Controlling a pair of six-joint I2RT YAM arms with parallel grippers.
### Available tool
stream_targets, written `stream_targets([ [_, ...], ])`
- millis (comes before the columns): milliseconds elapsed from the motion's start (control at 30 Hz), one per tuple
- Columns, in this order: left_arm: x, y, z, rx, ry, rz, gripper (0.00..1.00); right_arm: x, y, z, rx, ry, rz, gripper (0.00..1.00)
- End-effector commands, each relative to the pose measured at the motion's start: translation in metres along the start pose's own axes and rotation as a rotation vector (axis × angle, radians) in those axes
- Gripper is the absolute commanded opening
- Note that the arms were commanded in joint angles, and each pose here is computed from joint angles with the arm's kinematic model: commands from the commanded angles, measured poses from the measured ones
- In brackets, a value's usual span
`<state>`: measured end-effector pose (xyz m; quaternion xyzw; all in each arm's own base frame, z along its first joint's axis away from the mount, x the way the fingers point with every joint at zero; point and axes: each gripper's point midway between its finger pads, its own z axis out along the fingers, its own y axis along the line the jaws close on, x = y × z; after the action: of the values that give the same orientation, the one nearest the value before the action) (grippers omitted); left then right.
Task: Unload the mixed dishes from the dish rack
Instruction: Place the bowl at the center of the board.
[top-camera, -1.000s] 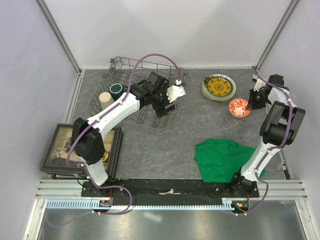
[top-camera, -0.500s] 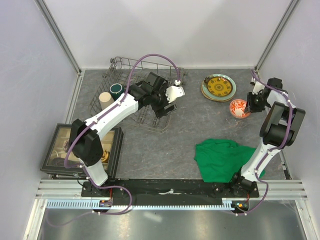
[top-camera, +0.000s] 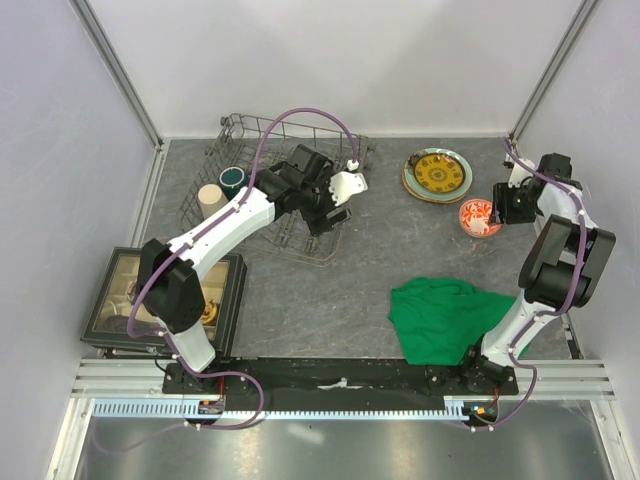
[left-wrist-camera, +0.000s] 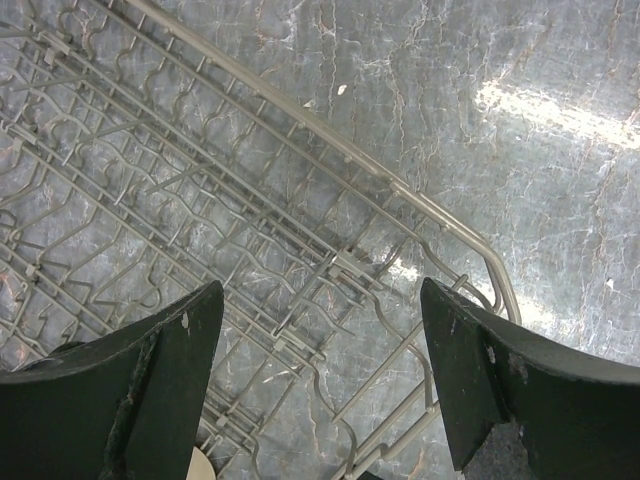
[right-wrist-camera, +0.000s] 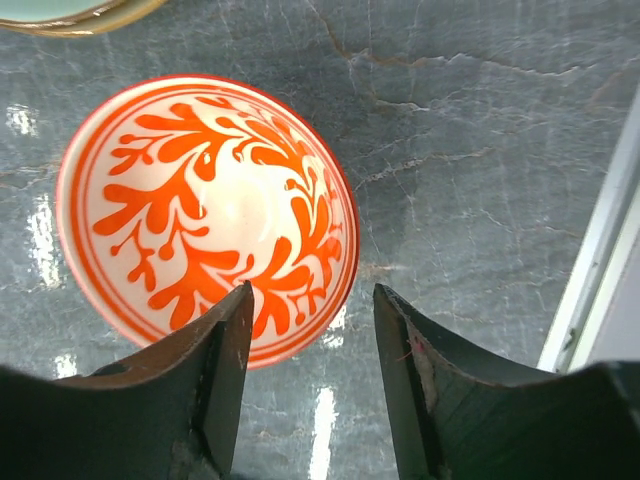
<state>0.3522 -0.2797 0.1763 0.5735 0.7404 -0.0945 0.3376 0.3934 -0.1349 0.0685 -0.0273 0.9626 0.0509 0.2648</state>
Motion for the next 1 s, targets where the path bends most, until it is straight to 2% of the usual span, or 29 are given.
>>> stream_targets([
  [0,-0.011,0.016,-0.022,-0.076,-0.051,-0.017,0.87,-0.019,-0.003,-0.03,0.039,-0.071,-0.034,0.6],
  [267,0.005,0.059,-0.028,-0.162,-0.047,-0.072,0.89,-0.051,0.003,-0.069,0.059,-0.177,-0.057,0.66],
  [567,0.027,0.134,-0.045,-0.239,0.02,0.011,0.93,-0.086,0.02,-0.119,0.05,-0.325,-0.088,0.73],
  [700,0.024,0.167,-0.053,-0.257,0.048,0.071,0.93,-0.089,0.039,-0.132,0.004,-0.368,-0.107,0.78],
  [767,0.042,0.175,-0.04,-0.223,0.108,0.06,0.93,-0.088,0.051,-0.135,-0.013,-0.38,-0.123,0.79],
  [800,0.034,0.187,-0.046,-0.246,0.098,0.078,0.93,-0.087,0.057,-0.136,-0.022,-0.383,-0.131,0.8],
  [833,0.044,0.19,-0.033,-0.226,0.127,0.065,0.93,-0.088,0.067,-0.137,-0.04,-0.393,-0.142,0.8],
  [933,0.053,0.206,-0.036,-0.241,0.166,0.051,0.93,-0.083,0.091,-0.136,-0.072,-0.404,-0.169,0.81],
  [967,0.067,0.209,-0.026,-0.227,0.203,0.036,0.93,-0.084,0.098,-0.142,-0.074,-0.425,-0.184,0.82],
])
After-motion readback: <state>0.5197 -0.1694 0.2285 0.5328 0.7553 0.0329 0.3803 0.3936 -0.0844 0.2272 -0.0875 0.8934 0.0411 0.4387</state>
